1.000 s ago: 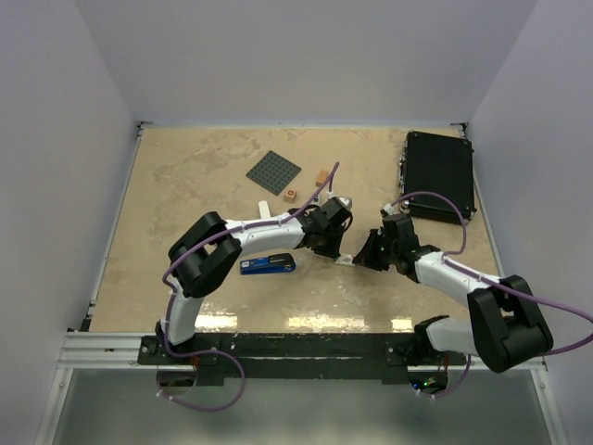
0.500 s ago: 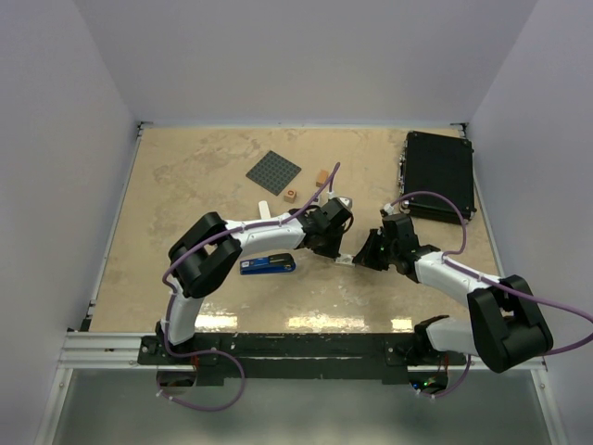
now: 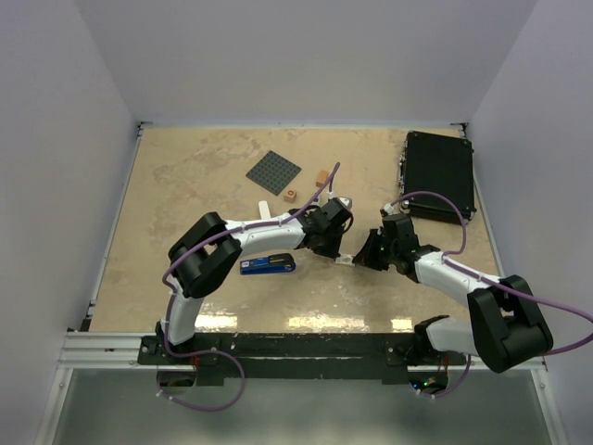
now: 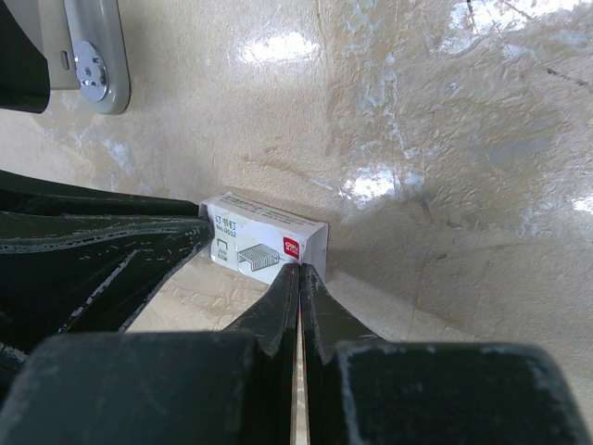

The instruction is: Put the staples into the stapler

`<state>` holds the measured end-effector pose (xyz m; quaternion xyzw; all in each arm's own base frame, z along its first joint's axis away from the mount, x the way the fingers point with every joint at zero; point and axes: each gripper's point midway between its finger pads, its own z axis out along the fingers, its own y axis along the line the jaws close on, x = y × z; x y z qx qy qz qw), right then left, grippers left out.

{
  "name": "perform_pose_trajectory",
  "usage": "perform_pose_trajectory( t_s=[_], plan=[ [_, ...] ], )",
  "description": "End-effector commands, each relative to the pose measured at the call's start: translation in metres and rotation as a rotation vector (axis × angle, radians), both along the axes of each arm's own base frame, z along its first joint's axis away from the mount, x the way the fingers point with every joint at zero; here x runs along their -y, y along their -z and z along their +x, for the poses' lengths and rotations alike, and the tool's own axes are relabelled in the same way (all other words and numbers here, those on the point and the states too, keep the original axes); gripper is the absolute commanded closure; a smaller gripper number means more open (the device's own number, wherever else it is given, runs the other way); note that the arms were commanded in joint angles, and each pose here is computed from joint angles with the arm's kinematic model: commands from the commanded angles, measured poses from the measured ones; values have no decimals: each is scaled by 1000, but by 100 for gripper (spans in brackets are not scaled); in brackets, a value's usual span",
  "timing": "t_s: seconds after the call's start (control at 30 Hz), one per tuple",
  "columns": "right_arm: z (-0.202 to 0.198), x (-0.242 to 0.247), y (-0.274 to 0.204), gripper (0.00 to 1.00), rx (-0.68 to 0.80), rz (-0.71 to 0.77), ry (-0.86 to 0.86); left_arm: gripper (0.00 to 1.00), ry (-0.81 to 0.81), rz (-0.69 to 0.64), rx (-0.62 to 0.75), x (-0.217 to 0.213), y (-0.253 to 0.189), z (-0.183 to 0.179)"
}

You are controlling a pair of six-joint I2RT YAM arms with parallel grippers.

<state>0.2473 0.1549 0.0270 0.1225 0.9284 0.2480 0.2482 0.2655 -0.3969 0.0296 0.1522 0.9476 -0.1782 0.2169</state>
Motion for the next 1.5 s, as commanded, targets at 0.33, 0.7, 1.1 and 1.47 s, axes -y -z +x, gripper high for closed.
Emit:
perform_pose_trajectory(
  t_s=[0.33, 0.7, 1.1, 1.47],
  plan=[
    [8, 3, -7, 100, 39, -14, 10, 83, -28, 48, 0, -22, 1, -4],
    [7, 3, -8, 100, 45, -8, 9, 82, -17, 3, -9, -11, -3, -4],
    [10, 1, -9, 100, 54, -6, 0, 96, 1, 1, -25, -2, 1, -6],
    [9, 6, -10, 100, 38, -39, 12, 100, -25, 92, 23, -18, -1, 4]
  ],
)
